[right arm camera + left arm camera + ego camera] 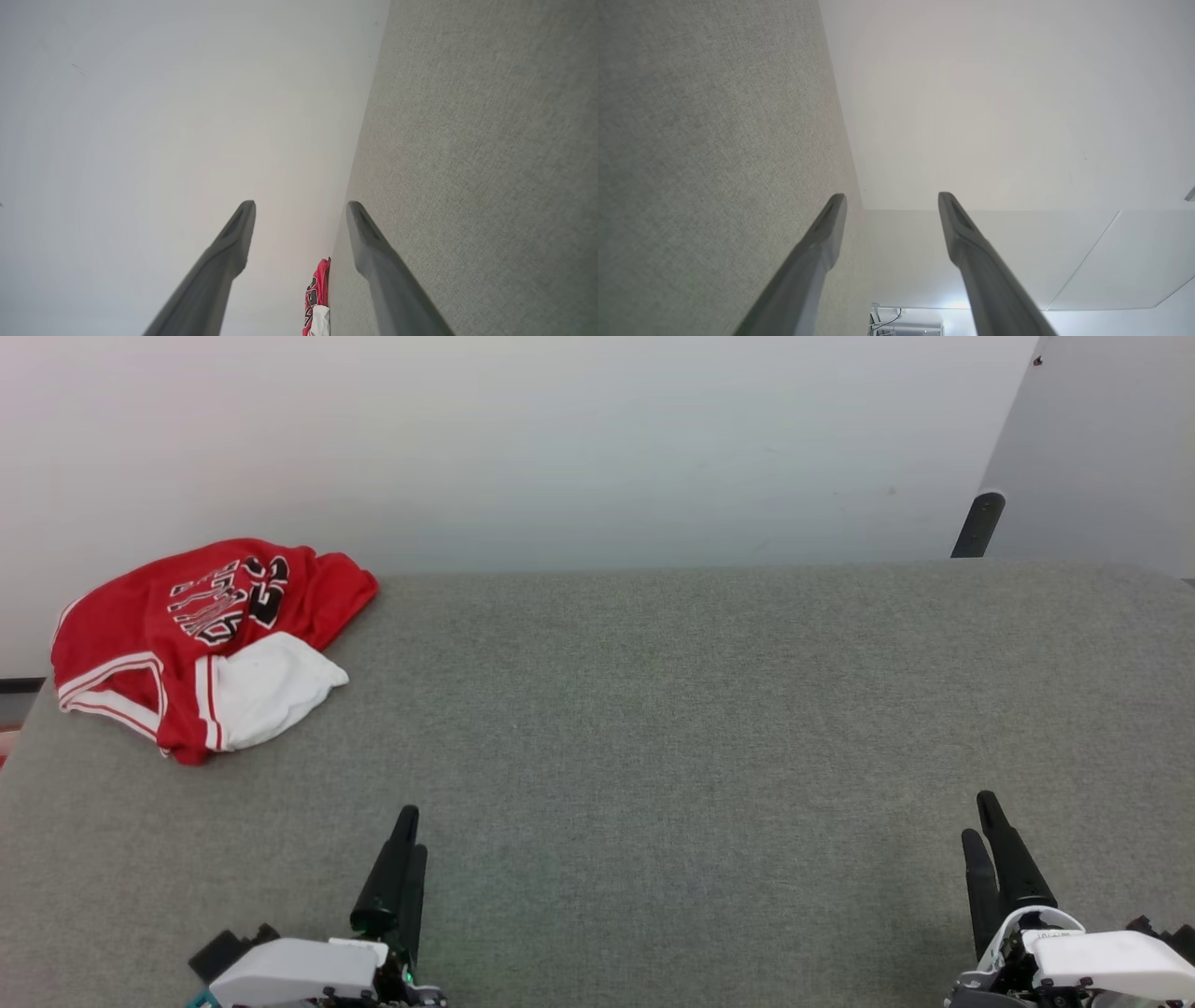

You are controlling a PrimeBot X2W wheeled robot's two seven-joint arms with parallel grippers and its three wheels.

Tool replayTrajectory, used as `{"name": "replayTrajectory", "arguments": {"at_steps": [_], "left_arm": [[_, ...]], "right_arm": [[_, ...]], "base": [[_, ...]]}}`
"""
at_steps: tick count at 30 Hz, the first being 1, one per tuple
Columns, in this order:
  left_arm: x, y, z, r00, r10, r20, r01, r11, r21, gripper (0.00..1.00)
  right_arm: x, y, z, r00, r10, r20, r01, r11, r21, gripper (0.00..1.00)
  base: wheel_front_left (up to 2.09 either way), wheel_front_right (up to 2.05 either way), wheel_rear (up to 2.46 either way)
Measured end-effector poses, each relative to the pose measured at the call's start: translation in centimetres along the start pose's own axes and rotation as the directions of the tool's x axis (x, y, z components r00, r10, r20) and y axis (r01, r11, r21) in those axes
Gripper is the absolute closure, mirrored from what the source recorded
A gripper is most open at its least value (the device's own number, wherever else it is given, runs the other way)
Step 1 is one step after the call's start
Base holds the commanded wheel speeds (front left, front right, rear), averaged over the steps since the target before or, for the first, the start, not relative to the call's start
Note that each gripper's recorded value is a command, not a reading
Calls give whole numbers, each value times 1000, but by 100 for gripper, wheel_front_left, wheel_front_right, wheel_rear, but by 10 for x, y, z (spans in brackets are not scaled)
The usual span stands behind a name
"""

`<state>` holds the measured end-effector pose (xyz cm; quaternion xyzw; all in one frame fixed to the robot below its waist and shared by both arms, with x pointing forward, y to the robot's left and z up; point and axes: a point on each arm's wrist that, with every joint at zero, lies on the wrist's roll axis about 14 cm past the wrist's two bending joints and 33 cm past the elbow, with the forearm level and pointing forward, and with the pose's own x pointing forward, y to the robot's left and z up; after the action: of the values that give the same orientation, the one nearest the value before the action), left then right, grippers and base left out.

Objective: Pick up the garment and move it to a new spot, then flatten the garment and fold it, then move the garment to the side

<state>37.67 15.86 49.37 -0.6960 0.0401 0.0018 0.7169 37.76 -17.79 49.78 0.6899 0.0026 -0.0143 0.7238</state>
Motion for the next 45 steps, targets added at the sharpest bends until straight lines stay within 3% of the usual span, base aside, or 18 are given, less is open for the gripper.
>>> {"name": "replayTrajectory", "arguments": {"at_steps": [16,27,32,36,45], "left_arm": [[0,-11,-1,999,-35,1,34,983,179,0],[-1,-12,0,999,-32,6,27,907,420,0],[-2,-15,0,999,-44,8,33,854,519,0],[-2,-22,4,997,-69,17,44,786,617,0],[-3,-34,6,991,-130,19,66,614,787,0]], "right_arm": [[0,9,-1,999,32,3,-31,989,-144,0],[0,12,0,999,54,2,-50,938,-343,0],[-1,15,-1,998,68,-10,-65,884,-462,0],[0,19,-3,996,83,-23,-82,822,-563,0],[-1,29,-6,992,110,-59,-115,621,-775,0]], "base": [[0,0,0],[0,0,0],[0,0,0],[0,0,0],[0,0,0]]}}
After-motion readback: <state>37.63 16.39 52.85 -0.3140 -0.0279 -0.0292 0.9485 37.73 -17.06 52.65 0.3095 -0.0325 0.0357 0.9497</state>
